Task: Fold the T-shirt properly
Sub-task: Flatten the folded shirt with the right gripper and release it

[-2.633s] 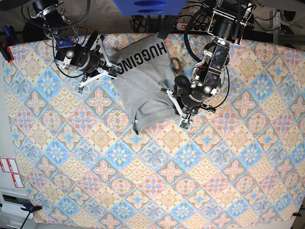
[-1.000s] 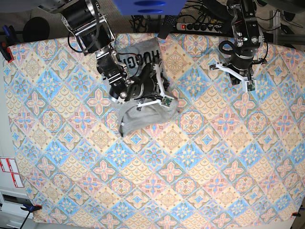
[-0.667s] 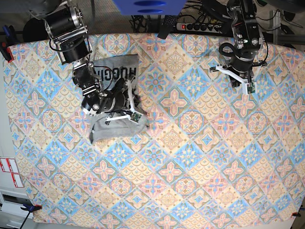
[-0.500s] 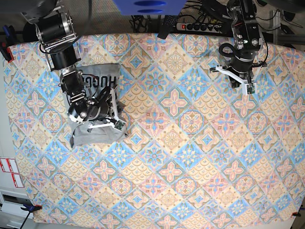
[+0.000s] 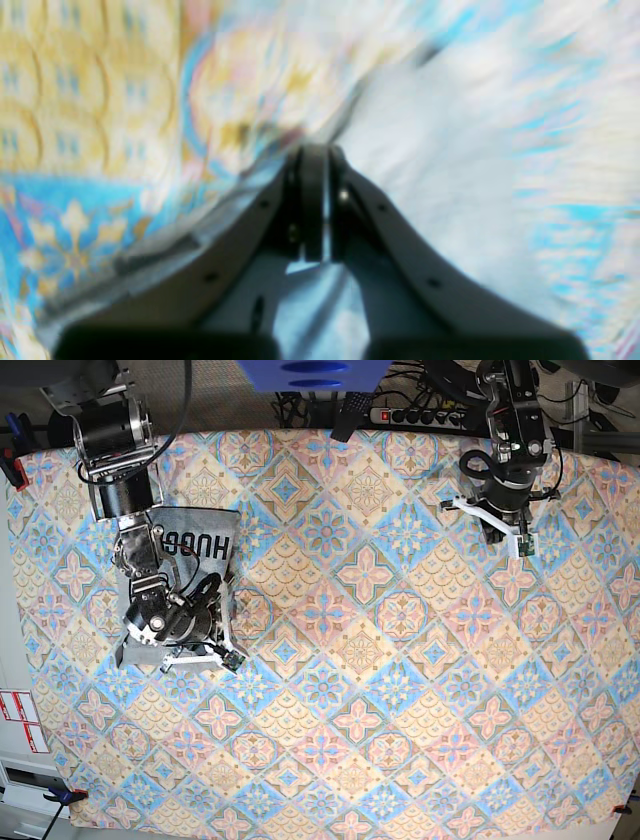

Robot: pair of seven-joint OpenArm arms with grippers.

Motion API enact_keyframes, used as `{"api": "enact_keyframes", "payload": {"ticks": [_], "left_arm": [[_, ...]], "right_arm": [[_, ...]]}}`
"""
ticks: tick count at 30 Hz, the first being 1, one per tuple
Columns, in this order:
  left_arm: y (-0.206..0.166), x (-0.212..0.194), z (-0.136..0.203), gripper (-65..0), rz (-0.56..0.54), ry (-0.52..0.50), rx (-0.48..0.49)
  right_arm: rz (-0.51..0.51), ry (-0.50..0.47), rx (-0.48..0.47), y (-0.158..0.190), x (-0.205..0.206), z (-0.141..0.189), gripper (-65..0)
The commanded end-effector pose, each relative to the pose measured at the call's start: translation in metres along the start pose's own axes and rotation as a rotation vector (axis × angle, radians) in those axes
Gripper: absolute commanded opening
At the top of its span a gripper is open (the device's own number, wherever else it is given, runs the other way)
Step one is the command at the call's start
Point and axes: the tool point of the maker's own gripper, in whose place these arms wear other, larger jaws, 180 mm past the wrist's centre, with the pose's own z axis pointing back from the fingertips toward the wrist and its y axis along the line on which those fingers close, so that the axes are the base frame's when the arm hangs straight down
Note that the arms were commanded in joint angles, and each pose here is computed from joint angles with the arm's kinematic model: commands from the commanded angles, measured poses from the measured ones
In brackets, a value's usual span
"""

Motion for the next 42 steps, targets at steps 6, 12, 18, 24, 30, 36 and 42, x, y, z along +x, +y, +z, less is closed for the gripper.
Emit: {"api": "enact_keyframes", "payload": {"ticks": [6,12,18,24,30,36,42], "left_arm": [[0.000,0.014,0.002,-65.0,-0.008,-0.048,-0.003],[0.000,0.014,0.002,-65.0,-0.014,-0.046,-0.004],[-0.011,0.014,0.001,-65.0,-0.075,-0.040,-0.045],[-0.009,0.014,0.002,-65.0,-0.078,-0.039,-0.042],[-0.008,0.014,0.002,-65.0,-0.077,-0.040,-0.039],[-0.011,0.013,0.002,-65.0,-0.075,-0.039,-0.045],[-0.012,0.017,0.018,-65.0,-0.093,-0.064,-0.049]], "right_arm": [[0.037,-0.045,-0.006,0.030,0.000,0.021,-63.6],[-0.082,-0.043,-0.073,0.025,-0.037,0.045,-63.6],[-0.156,0.018,-0.054,0.026,-0.068,0.036,-63.6],[-0.192,0.052,0.010,0.043,-0.085,0.018,-63.6],[-0.179,0.049,0.075,0.070,-0.080,0.007,-63.6],[-0.159,-0.001,0.042,0.065,-0.063,0.017,-63.6],[-0.099,-0.091,-0.022,0.064,-0.036,0.048,-63.6]]}}
